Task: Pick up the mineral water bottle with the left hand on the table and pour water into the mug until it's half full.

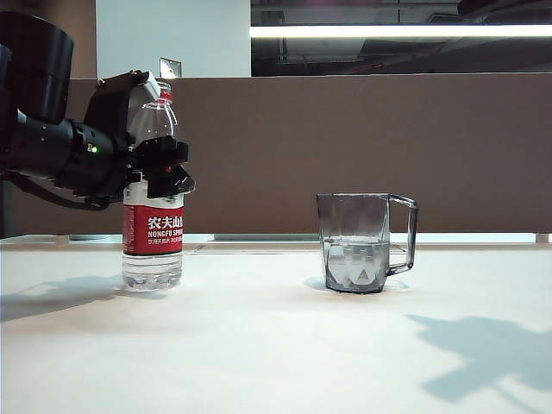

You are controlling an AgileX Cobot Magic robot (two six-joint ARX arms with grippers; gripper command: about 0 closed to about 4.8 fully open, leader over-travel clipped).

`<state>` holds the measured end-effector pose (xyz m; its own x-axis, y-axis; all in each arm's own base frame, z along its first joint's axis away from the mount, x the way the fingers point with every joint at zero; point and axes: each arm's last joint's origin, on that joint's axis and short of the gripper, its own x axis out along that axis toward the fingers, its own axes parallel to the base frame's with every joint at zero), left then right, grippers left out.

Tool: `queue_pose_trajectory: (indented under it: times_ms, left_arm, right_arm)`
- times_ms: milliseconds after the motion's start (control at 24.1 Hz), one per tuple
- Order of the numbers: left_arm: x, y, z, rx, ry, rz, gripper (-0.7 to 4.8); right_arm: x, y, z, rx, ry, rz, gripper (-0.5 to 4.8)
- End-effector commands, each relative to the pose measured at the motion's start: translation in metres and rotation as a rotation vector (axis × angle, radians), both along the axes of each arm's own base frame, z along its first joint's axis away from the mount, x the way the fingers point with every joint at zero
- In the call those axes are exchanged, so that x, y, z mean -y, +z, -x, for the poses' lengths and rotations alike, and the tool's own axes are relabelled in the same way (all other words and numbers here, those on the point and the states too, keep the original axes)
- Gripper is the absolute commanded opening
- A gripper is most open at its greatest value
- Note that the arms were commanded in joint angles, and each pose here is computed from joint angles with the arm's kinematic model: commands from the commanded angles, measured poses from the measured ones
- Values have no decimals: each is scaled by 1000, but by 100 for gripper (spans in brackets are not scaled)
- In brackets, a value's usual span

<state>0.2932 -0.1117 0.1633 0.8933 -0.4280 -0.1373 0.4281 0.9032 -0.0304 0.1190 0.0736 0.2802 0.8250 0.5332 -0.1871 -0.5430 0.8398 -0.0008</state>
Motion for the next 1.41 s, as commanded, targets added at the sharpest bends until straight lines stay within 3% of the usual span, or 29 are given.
queue_pose_trajectory:
  times_ms: [41,332,830,1037,1286,1327,1410]
  left_arm:
    - [0,0,0,-7,-4,-5,466]
    - [1,4,3,-17,-11,-5,479]
    - [-6,32,33,-202,-26,-84,479]
    - [-11,44,45,-224,-26,-92,479]
    - [-18,54,63,-294,-25,-115,479]
    - [-20,57,68,-304,-25,-118,439]
    - [-22,60,73,-317,-25,-123,291]
  right_arm:
    - [0,5,0,30,1,-16,-1]
    - [0,5,0,30,1,-16,-2]
    - [2,6,3,36,-1,-30,-1]
    - [6,9,9,54,-2,-48,-2]
    - [12,2,19,-4,-7,-11,-2]
    - [13,1,21,6,-6,-17,-2]
    - [14,-3,23,11,-6,-20,-2]
